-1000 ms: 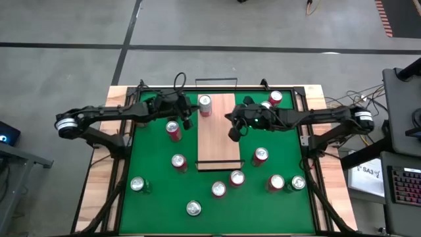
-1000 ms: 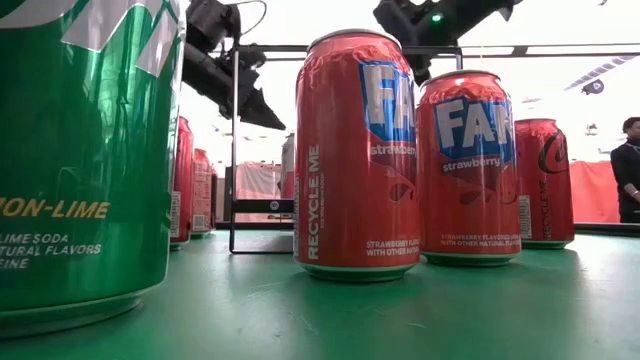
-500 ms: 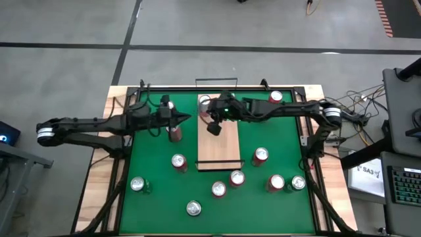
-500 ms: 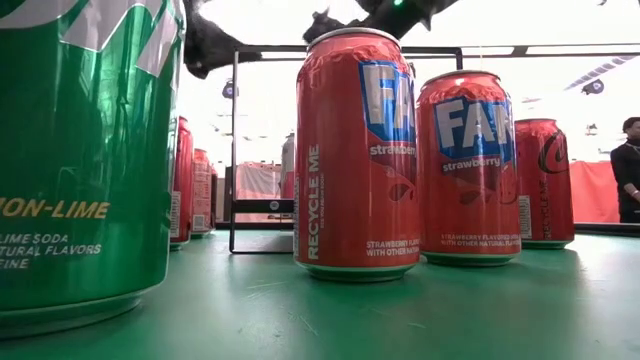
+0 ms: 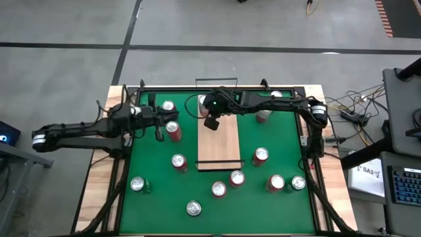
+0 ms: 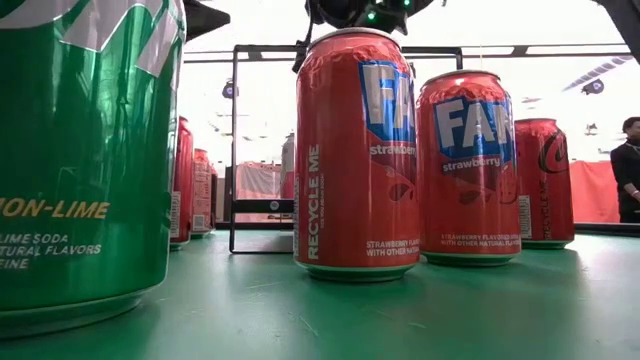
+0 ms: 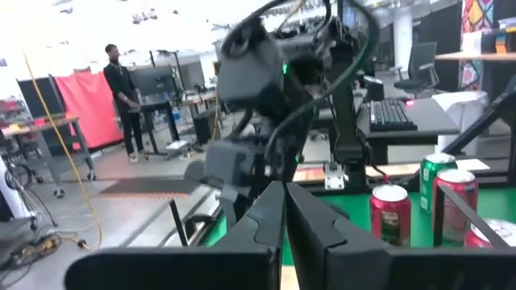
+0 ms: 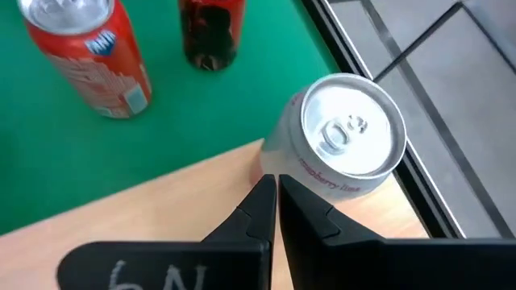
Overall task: Place canned beverage on shelf
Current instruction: Put the white and pink soda can on the shelf
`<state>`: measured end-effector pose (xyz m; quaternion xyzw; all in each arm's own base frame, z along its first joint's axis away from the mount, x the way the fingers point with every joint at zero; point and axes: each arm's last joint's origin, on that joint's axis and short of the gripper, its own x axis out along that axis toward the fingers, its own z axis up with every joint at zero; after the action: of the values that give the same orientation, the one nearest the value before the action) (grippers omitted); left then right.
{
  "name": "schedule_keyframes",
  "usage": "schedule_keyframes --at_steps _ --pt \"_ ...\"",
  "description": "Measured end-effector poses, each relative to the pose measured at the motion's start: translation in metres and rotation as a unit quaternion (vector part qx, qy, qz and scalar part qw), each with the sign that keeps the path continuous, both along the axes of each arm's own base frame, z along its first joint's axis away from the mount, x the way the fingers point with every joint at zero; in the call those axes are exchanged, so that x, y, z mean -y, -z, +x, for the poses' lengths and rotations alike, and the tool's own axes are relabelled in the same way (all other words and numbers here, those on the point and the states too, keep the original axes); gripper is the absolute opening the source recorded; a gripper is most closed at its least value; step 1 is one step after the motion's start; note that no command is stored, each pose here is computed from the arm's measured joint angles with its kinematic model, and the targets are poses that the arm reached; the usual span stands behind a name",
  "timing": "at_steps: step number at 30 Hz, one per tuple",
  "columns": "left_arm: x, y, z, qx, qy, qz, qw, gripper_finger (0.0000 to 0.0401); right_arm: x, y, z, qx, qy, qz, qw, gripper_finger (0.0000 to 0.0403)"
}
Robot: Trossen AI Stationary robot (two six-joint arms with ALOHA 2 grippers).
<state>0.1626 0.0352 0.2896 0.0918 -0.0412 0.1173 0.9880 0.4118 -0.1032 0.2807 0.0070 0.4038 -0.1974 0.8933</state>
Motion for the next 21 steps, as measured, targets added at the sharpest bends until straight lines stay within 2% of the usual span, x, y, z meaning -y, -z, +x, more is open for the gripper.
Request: schedule_keyframes --at_steps 3,21 --pt "0.0008 0.0012 -0.0040 0.006 0.000 0.001 1.000 0.0000 0.0011 0.0035 -0.0001 -0.011 0.003 0.005 1.000 0.0009" --pt "0.0005 0.0085 -0.0031 -0.006 -0.001 -0.002 1.000 0.0000 0.0064 -0.0001 0.0035 0.021 0.007 -0.009 1.000 0.0009"
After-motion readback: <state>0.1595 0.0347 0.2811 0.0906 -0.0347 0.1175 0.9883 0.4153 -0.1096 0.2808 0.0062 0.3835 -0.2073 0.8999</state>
